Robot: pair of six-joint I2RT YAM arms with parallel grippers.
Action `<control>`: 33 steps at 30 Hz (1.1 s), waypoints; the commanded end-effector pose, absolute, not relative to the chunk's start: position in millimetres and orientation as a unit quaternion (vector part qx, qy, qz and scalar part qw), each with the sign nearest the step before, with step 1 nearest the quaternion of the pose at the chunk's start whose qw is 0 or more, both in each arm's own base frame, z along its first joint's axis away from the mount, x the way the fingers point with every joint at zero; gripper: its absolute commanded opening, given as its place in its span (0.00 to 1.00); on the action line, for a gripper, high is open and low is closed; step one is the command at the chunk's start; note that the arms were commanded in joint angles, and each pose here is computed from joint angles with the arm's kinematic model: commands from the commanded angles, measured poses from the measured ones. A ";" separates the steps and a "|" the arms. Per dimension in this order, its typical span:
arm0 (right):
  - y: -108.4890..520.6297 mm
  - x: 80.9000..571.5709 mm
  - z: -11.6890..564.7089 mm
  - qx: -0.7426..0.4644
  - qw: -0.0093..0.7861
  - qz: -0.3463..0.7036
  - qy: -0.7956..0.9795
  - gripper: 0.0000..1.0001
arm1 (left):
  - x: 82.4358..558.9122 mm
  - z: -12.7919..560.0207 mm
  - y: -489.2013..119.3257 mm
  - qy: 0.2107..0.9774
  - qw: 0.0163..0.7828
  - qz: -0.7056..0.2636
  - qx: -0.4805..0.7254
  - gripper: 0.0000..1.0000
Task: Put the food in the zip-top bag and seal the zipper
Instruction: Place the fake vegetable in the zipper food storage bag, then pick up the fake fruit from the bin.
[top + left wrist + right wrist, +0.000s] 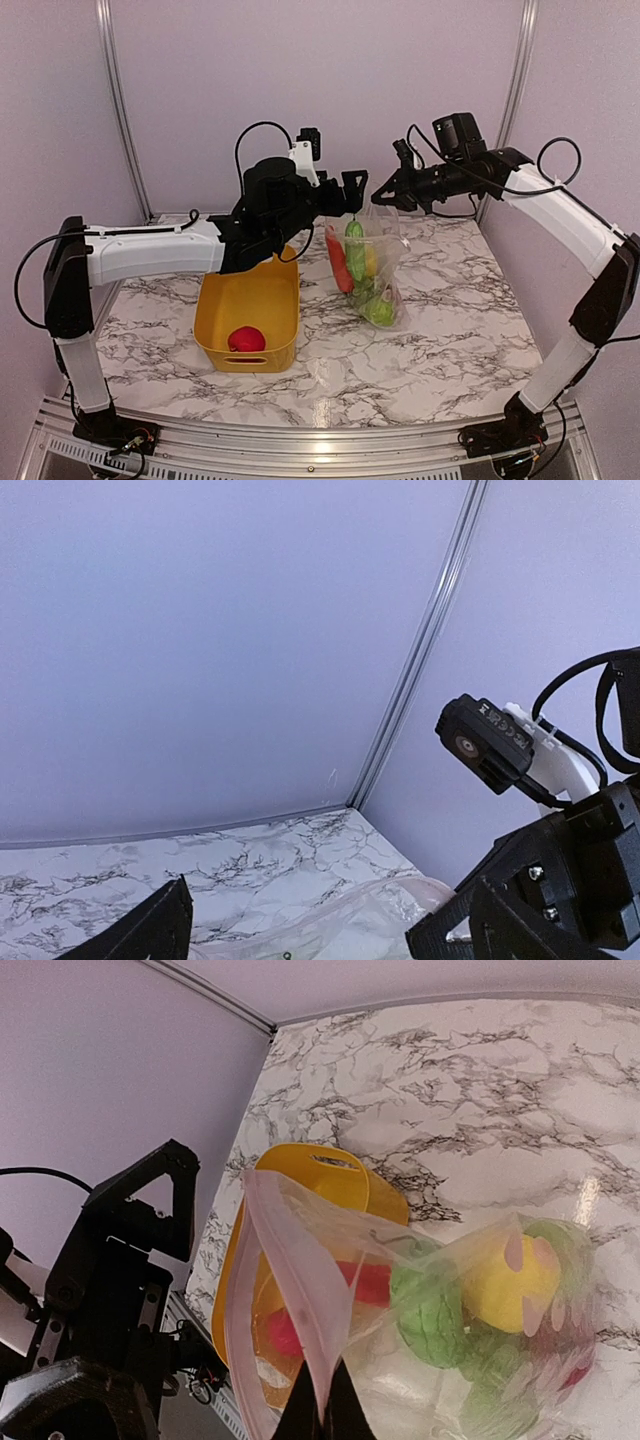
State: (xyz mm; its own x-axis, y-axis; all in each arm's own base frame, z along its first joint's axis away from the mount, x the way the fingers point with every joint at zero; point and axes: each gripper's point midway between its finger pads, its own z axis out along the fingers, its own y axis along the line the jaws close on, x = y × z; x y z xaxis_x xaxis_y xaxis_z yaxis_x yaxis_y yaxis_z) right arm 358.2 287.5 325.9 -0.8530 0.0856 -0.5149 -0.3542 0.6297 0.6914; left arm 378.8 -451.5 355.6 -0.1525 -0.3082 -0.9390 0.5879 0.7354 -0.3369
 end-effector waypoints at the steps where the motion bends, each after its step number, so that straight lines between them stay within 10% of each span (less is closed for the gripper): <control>1: 293.2 361.6 346.9 -0.084 0.278 0.437 0.851 0.00 | 377.4 407.9 -432.4 0.654 0.676 -0.330 0.083 0.99; 13: 263.3 381.9 349.8 -0.069 0.310 0.416 0.852 0.00 | 340.6 431.7 -386.6 0.690 0.637 -0.327 0.104 0.99; 21: 198.6 410.2 374.2 -0.073 0.382 0.278 0.878 0.00 | 318.4 343.4 -343.3 0.785 0.547 -0.254 0.142 0.99; 33: 250.4 388.4 299.3 -0.097 0.312 0.323 0.888 0.00 | 315.2 306.9 -301.2 0.835 0.510 -0.176 0.109 0.99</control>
